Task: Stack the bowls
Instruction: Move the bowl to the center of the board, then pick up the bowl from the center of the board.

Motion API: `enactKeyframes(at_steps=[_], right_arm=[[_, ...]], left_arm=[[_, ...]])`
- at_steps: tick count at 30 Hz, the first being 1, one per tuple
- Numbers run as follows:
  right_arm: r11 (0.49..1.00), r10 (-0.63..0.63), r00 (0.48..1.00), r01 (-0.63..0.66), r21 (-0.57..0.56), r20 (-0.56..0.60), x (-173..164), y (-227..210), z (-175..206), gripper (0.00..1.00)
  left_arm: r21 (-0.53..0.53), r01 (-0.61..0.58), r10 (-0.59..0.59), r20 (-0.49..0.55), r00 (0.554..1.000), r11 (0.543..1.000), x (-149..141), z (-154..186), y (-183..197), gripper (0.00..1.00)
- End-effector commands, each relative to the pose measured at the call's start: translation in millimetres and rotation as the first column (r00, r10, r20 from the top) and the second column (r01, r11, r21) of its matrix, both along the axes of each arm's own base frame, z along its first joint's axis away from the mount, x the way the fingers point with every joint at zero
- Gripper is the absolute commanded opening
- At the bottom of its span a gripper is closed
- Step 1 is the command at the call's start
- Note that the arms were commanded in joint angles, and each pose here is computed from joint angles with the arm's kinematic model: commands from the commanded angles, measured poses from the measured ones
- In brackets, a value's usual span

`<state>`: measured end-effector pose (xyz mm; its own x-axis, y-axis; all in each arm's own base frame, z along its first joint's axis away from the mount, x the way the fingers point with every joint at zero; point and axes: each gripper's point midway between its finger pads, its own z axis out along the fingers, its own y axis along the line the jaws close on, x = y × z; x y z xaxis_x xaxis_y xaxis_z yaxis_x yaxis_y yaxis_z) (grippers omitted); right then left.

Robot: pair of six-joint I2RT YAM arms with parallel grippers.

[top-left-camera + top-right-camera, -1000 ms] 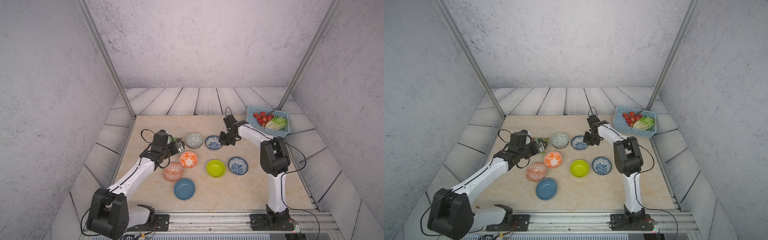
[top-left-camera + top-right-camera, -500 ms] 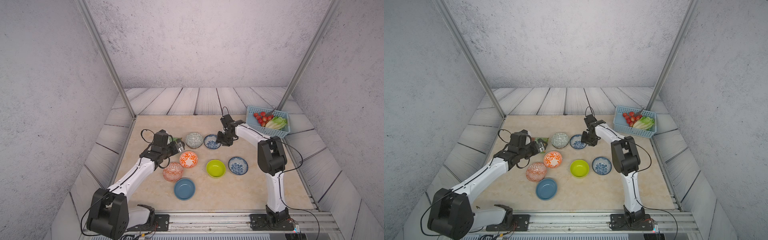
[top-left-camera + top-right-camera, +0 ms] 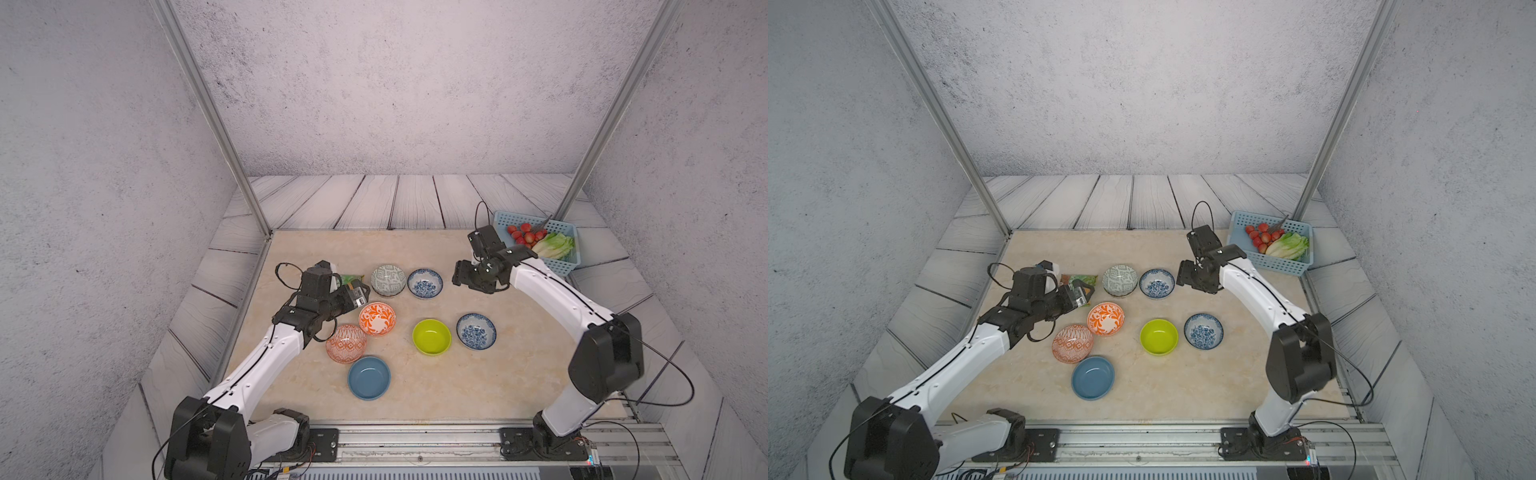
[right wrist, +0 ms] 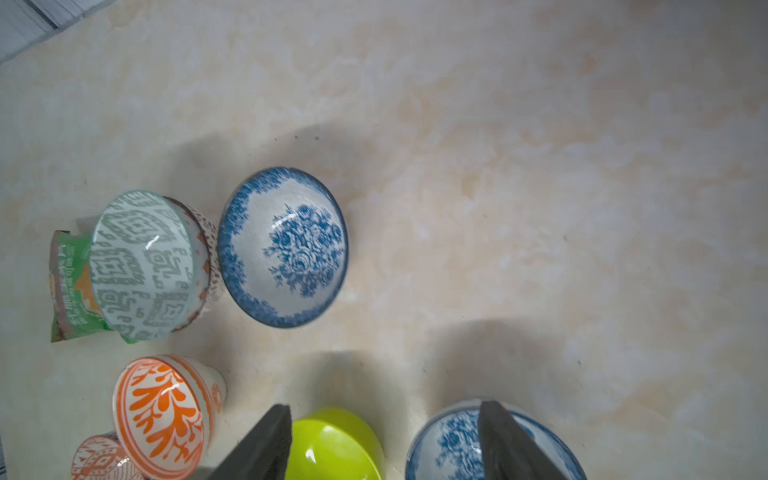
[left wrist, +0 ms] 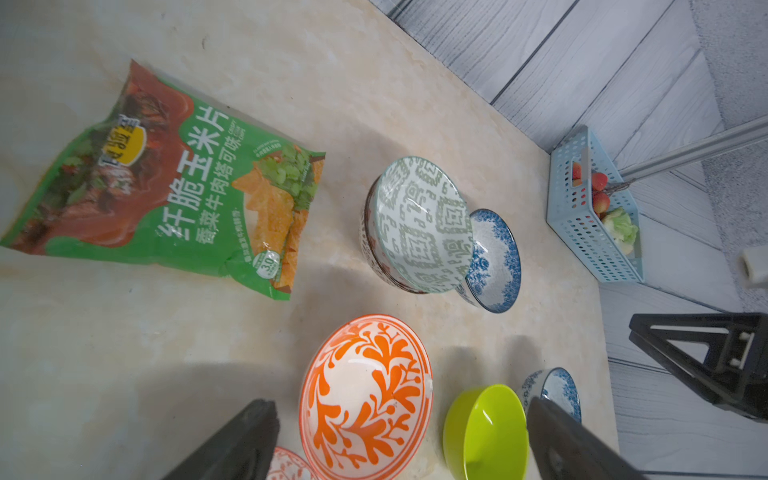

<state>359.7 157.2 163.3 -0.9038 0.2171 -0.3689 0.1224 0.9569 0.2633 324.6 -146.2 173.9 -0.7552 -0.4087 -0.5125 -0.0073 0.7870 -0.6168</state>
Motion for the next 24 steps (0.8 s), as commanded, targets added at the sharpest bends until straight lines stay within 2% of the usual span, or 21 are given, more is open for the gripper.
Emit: enactKeyframes(at_steps=[1, 7, 10, 18, 24], right_arm=[[0.993, -0.091, 0.987, 0.080, -0.087, -0.136, -46, -38, -43, 0.72], [0.987, -0.157, 0.973, 0.150, -0.054, -0.171, -100, -60, -59, 0.70], [0.985, -0.174, 0.972, 0.174, -0.016, -0.158, -113, -62, -60, 0.69], [0.978, -0.206, 0.964, 0.207, -0.015, -0.170, -121, -67, -73, 0.62], [0.975, -0.215, 0.955, 0.222, 0.011, -0.204, -118, -64, -88, 0.46]], left_arm=[[-0.050, 0.023, -0.024, -0.025, 0.999, 0.999, -18, -5, -3, 1.00], [-0.084, 0.015, -0.015, 0.005, 1.000, 0.996, -35, 1, 1, 1.00], [-0.082, 0.017, -0.016, 0.012, 1.000, 0.996, -37, 3, 2, 1.00], [-0.074, 0.028, -0.028, 0.005, 1.000, 0.997, -37, 3, 0, 1.00], [-0.070, 0.024, -0.024, 0.011, 1.000, 0.997, -37, 3, 2, 1.00]])
